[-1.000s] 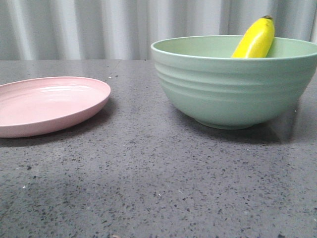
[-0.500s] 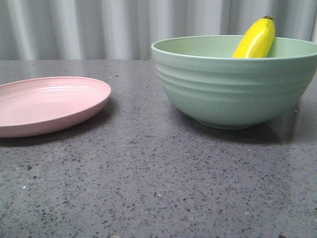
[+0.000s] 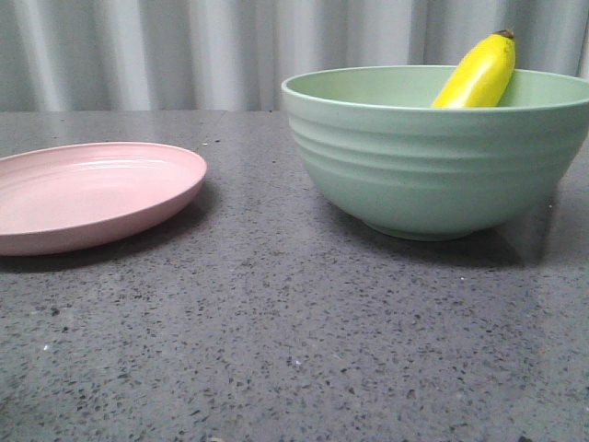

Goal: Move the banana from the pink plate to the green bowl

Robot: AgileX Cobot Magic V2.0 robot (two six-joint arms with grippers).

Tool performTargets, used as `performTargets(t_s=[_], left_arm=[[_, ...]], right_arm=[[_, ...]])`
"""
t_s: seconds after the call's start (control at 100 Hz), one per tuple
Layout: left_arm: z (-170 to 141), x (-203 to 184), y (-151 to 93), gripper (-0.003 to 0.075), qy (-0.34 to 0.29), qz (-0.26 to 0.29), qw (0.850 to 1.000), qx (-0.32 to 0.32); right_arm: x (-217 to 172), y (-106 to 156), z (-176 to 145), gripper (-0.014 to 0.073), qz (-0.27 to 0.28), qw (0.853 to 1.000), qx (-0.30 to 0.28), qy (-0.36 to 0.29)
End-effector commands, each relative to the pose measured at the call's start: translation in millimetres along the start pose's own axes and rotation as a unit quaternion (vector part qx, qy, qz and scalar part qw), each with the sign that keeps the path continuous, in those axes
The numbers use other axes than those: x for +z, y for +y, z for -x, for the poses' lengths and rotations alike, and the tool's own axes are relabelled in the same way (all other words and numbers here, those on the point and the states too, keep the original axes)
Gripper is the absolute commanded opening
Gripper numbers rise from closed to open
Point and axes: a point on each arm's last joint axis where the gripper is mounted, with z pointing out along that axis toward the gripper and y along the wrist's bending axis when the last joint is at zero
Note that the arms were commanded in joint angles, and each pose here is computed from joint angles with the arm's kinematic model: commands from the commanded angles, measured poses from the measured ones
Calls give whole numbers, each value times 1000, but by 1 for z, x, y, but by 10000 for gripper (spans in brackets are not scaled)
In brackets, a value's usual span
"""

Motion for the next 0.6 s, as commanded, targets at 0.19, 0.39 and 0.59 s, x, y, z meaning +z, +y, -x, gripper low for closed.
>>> performTargets(t_s=[0.19,0.39,0.59], left_arm=[[-2,-5,21,-20,-199,154,968,14],[-6,-18,34,-20,-181,294,938,37],[-26,-28,40,-20,-97,399,912,13]], right_arm=[[-1,0,15,-64,-1,999,-10,-46],[-1,0,15,-64,-1,999,-10,-47],[-1,0,15,-64,-1,999,-10,-47]])
